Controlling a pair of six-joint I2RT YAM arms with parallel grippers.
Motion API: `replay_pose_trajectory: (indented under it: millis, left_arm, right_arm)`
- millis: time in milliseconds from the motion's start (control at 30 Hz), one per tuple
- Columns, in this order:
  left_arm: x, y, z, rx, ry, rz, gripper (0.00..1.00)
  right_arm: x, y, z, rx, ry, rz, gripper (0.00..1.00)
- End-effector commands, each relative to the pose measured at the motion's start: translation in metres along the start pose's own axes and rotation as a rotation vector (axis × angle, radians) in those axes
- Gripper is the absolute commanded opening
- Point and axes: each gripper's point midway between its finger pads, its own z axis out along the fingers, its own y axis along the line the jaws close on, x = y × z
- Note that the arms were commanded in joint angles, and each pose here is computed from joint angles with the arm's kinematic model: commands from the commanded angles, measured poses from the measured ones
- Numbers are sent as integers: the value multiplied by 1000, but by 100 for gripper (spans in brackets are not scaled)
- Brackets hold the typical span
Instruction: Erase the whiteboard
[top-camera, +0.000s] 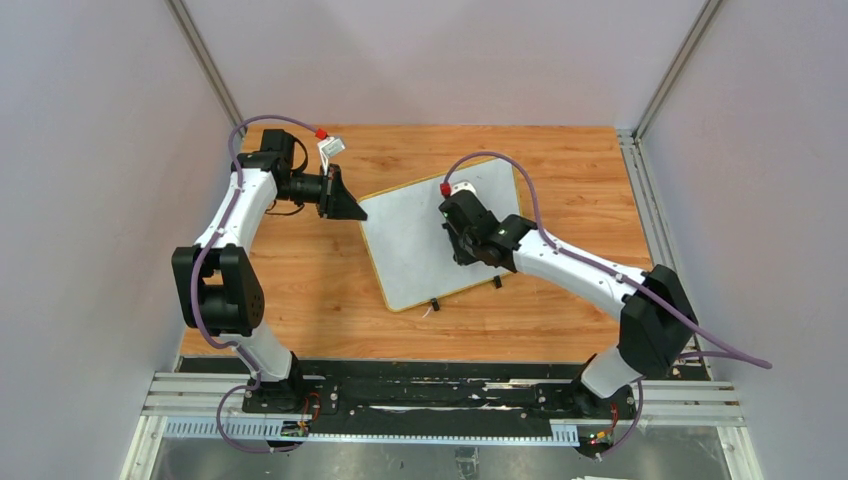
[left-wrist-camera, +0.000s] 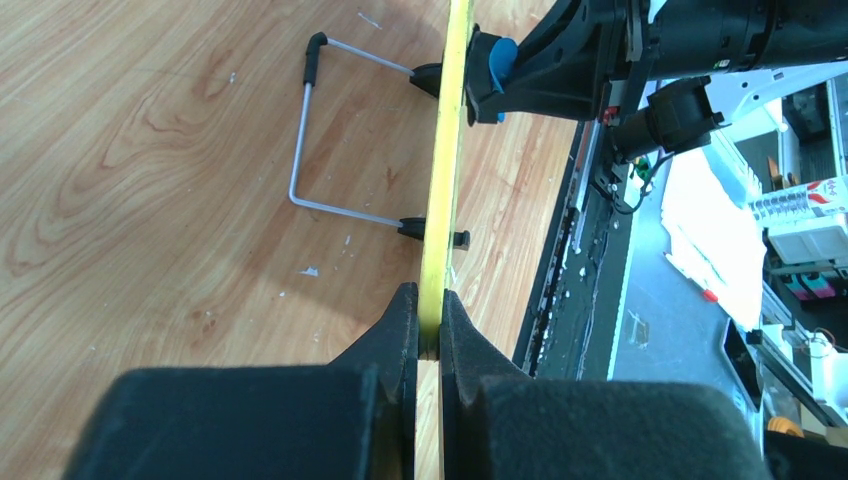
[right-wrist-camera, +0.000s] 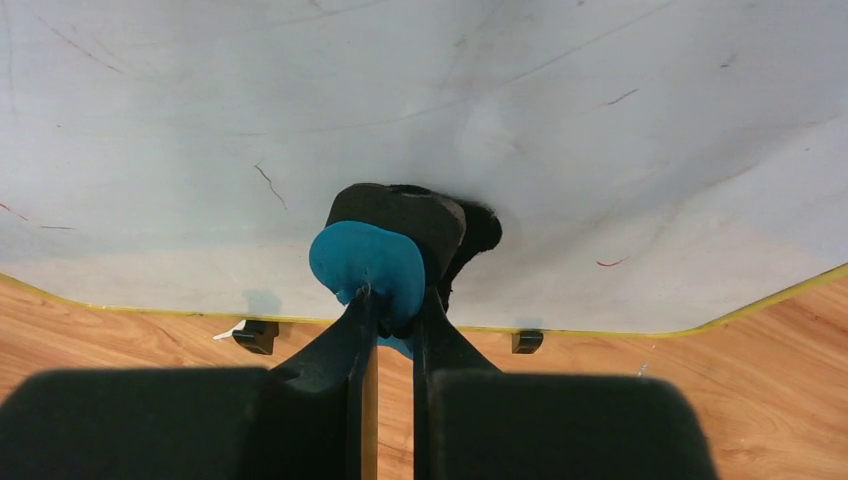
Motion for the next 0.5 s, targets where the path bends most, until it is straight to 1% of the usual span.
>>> replay_pose_trajectory:
  millis: [0, 333, 467]
  left_arm:
    - [9, 1, 3, -30, 57, 34, 0]
    - [9, 2, 3, -34, 60, 33, 0]
    - [8, 2, 3, -33, 58, 34, 0]
  right_arm:
    - [-4, 14, 4, -13, -1, -34, 1]
    - [-10, 116, 6, -175, -5, -170, 1]
    - [-3, 144, 5, -225, 10, -210, 1]
